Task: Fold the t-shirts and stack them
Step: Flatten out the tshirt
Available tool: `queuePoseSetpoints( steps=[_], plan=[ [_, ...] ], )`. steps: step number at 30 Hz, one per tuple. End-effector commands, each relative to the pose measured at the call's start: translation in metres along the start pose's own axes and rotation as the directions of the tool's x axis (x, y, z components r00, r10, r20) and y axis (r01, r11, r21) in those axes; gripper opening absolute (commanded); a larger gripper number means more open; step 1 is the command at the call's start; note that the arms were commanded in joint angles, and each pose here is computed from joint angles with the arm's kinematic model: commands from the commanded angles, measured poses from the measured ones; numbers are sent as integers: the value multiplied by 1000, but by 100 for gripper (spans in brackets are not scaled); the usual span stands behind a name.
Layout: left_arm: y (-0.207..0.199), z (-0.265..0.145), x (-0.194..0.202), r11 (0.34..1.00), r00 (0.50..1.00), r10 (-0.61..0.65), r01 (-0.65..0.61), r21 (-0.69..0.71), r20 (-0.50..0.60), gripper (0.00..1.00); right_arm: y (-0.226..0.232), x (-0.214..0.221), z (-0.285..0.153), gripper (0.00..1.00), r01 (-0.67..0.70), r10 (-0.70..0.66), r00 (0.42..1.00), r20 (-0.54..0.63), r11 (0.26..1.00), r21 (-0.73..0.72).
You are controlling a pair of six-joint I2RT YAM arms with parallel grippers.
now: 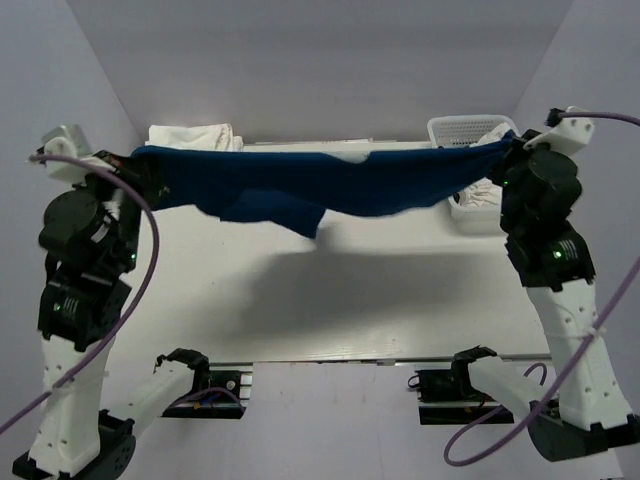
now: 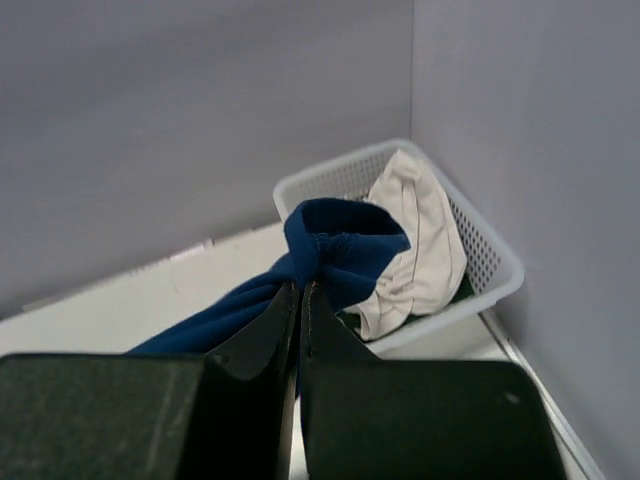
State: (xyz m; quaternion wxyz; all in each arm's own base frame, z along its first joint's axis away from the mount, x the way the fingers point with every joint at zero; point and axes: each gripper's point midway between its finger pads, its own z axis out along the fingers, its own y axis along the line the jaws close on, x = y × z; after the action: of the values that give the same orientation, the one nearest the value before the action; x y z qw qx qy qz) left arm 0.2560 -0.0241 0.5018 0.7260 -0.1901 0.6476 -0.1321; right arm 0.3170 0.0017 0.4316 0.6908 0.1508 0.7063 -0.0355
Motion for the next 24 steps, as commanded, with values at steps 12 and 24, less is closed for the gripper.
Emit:
queuePoseSetpoints(
  steps=[12,24],
  plan=[
    [8,55,103,995,959,44,-66,-72,-280,0,18,7,37,0,82,-82,997,-10,996,-18],
    [106,148,335,889,631,-79,-305,-341,-772,44,94,250,158,39,125,-224,785,-578,970,-207]
  ],
)
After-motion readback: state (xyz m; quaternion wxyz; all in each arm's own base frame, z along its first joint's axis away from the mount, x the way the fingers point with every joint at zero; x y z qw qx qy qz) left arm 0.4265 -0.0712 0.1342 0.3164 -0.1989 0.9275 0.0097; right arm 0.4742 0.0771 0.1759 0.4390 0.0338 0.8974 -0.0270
